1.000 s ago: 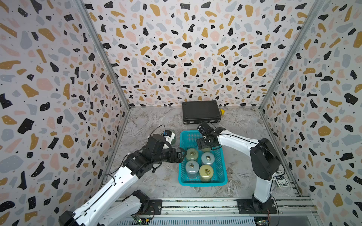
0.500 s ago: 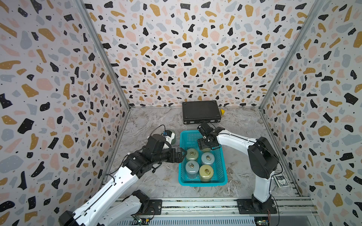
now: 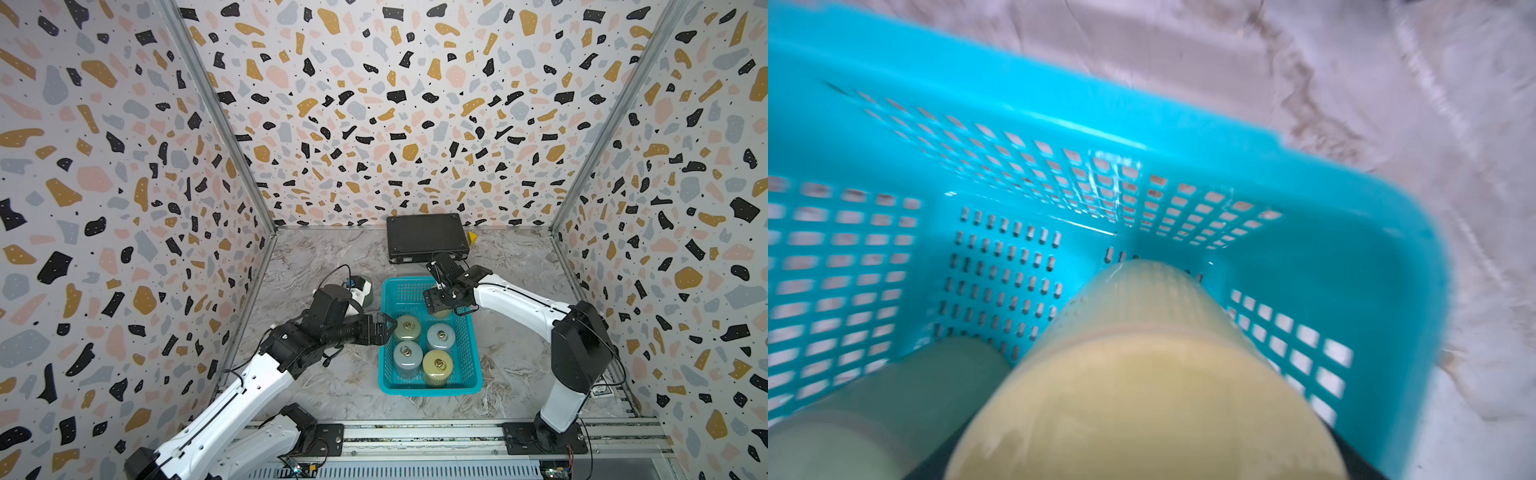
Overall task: Take the tea canister out of the basket
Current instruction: Pick up the tea canister from the basket.
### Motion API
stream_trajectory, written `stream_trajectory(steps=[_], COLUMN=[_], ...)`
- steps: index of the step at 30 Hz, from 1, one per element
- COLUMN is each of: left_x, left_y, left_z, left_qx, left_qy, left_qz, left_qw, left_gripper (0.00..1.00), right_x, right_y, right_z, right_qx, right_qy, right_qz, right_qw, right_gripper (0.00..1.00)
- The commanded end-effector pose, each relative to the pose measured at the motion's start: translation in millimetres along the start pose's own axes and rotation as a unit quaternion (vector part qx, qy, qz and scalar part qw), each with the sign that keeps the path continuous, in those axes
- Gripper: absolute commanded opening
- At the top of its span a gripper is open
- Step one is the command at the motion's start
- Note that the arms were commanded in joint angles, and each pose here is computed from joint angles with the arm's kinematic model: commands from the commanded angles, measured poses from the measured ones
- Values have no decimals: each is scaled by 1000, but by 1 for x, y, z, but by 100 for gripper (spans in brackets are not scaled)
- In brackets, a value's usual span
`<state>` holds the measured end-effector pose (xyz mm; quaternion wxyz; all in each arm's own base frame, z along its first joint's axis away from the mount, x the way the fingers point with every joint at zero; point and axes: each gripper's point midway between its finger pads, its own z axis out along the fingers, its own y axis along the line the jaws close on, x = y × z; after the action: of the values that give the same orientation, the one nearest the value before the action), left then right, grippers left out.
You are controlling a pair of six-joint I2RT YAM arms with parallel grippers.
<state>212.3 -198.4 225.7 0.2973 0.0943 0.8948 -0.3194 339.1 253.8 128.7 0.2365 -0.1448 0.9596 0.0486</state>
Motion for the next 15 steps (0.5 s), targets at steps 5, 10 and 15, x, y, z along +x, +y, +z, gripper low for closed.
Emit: stream_trajectory(steps=[5, 10, 15], left_x=[-36, -54, -68], left_y=[-22, -36, -46], left_z=[-12, -17, -20], left_qx=[31, 52, 66], left_qy=[-68, -105, -139], left_qz=[13, 22, 32], left_qw=[997, 993, 988], left_gripper=[100, 100, 100], right_x=[-20, -17, -14], right_y=[-10, -19, -30], right_z=[-63, -80, -92], right_qx=[-7, 3, 20], right_qy=[-62, -72, -84], right_qz=[1, 0, 2], right_qw=[998, 997, 996], right_gripper=[73, 73, 73])
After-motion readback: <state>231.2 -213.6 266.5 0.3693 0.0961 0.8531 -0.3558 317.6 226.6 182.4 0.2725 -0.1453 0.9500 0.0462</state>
